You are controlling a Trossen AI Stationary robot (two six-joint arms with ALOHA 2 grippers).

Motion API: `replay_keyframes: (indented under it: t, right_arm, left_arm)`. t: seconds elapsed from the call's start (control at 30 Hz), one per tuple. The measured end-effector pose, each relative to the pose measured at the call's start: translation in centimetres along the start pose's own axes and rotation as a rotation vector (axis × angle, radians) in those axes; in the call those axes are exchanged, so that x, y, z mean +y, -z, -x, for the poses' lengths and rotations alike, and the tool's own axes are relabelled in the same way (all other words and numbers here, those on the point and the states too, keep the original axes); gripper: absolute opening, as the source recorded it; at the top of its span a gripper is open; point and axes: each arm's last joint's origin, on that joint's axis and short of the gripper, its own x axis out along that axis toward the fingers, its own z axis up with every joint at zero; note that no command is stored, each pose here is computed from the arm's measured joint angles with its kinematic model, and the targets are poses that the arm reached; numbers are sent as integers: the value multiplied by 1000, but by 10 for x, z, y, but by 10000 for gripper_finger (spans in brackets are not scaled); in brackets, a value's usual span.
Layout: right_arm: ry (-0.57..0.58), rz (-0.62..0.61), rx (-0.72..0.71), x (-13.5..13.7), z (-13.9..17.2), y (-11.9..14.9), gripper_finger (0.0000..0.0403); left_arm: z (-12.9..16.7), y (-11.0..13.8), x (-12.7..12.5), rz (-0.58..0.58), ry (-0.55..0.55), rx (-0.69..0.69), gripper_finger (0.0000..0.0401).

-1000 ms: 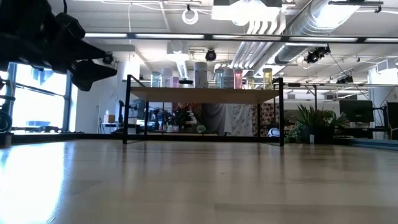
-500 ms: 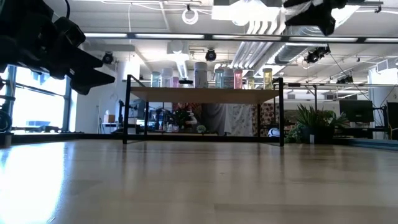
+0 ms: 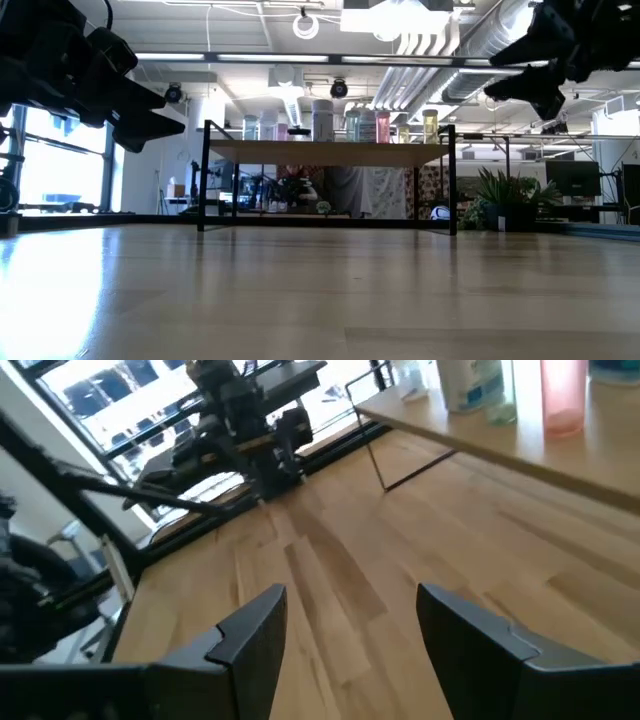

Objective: Pick and place medicine bottles onto shelf by color
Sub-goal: Return to Home Position

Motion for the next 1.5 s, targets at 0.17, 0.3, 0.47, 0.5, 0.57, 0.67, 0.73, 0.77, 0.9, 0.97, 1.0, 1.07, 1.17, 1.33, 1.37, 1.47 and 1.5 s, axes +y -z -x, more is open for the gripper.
replay_keyframes:
  t: [0.17,0.3,0.47,0.5,0.57,0.67,0.73,0.77,0.9,0.97,1.0,1.07,1.17,1.33,1.37,1.47,1.5]
  right_arm:
    - [-47,35,2,-8,6,13,215]
    - [-105,40,-4,-13,10,20,215]
    - [-162,71,-30,-17,16,26,215]
    - [-165,69,-37,-18,16,27,215]
    - [-170,67,-42,-21,17,32,215]
    - [-174,65,-45,-26,16,42,215]
    - [-174,53,-43,-29,15,49,215]
    - [-187,44,-58,-29,15,48,215]
    - [-199,60,-88,-28,16,46,215]
    - [-180,53,-82,-29,16,47,215]
    - [-158,39,-72,-30,15,48,215]
    - [-136,58,-79,-30,15,48,215]
    - [-129,160,-86,-31,15,48,215]
    - [-128,191,-87,-31,15,48,215]
    - [-128,185,-87,-31,15,48,215]
    - [-129,163,-85,-31,15,48,215]
    - [-129,163,-85,-31,15,48,215]
  left_arm:
    - [0,0,0,0,0,0,284]
    - [0,0,0,0,0,0,284]
    - [0,0,0,0,0,0,284]
    - [0,0,0,0,0,0,284]
    - [0,0,0,0,0,0,284]
    - [0,0,0,0,0,0,284]
    - [0,0,0,0,0,0,284]
    - [0,0,0,0,0,-1,284]
    - [0,0,0,0,0,-1,284]
    - [0,0,0,0,0,-1,284]
    - [0,0,0,0,0,-2,284]
    - [0,0,0,0,0,-1,284]
    - [0,0,0,0,0,-1,284]
    - [0,0,0,0,0,-1,284]
    - [0,0,0,0,0,-1,284]
    - [0,0,0,0,0,-1,284]
    - [0,0,0,0,0,-1,284]
